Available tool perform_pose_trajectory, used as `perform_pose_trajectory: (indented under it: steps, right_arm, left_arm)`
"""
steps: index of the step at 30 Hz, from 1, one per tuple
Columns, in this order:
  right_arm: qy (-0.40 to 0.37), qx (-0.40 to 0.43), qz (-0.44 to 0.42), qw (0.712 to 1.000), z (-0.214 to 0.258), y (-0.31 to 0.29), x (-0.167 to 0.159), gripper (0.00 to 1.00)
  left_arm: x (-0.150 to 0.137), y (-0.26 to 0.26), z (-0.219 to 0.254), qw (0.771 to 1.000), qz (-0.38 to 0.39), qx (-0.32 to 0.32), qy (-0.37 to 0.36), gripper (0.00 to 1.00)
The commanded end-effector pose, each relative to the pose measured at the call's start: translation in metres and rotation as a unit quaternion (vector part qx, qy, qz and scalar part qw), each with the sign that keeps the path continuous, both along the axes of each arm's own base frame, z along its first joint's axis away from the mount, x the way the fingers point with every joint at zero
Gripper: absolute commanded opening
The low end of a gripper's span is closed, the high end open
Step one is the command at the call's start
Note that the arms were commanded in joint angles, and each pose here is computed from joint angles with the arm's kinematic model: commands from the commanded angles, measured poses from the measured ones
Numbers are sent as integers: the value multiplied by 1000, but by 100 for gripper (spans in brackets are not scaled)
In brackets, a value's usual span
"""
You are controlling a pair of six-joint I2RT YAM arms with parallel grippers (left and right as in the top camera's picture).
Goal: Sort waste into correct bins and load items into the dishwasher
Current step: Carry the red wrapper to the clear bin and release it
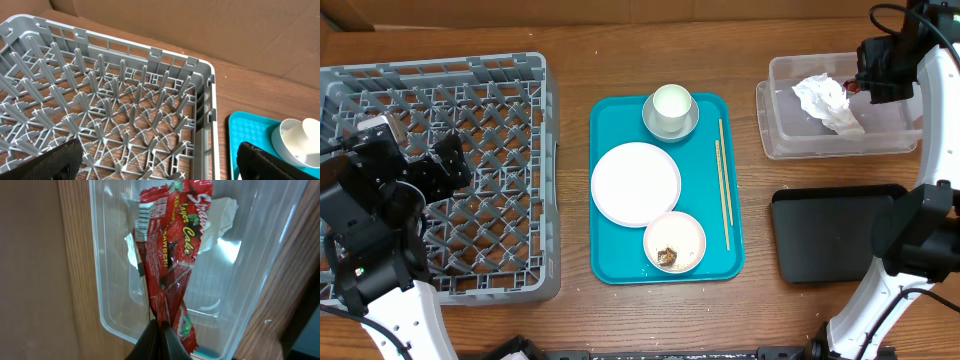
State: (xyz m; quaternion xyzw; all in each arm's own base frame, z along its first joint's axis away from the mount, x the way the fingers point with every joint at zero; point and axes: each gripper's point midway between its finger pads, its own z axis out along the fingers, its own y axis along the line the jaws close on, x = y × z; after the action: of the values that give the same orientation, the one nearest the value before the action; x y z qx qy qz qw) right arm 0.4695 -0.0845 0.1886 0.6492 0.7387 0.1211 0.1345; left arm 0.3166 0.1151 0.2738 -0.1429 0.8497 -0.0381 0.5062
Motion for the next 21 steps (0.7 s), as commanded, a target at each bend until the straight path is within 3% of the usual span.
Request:
perform_pose_trajectory:
  steps: [1, 3, 4, 5, 6, 11, 15, 18, 21]
  right_arm:
    - [-7, -19, -41, 999, 4, -4, 4, 4]
    - [-12, -27, -39, 999, 5, -3, 7, 40]
    - [-14, -27, -38, 999, 5, -2, 8, 68]
    - [-16, -28, -35, 999, 6, -1, 9, 86]
    - [-17, -29, -31, 999, 6, -1, 10, 96]
    - [-24, -42, 21, 999, 7, 2, 13, 100]
    - [-98, -52, 171, 979, 28, 22, 37, 99]
    - [-204, -56, 338, 917, 63, 57, 55, 100]
    - [-301, -39, 484, 821, 94, 108, 54, 100]
  left_arm:
    - [2, -1, 6, 1000, -2, -8, -8, 100]
    - [2, -1, 6, 1000, -2, -8, -8, 100]
    - [2, -1, 6, 1000, -2, -8, -8, 100]
    - [2, -1, 6, 1000, -2, -8, -8, 100]
    - [2, -1, 6, 1000, -2, -8, -8, 100]
    - [2, -1, 6, 1000, -2, -8, -8, 100]
    - [2, -1, 6, 1000, -2, -8, -8, 100]
    - [2, -1, 6, 1000, -2, -8, -8, 100]
    - [2, -1, 6, 1000, -2, -8, -8, 100]
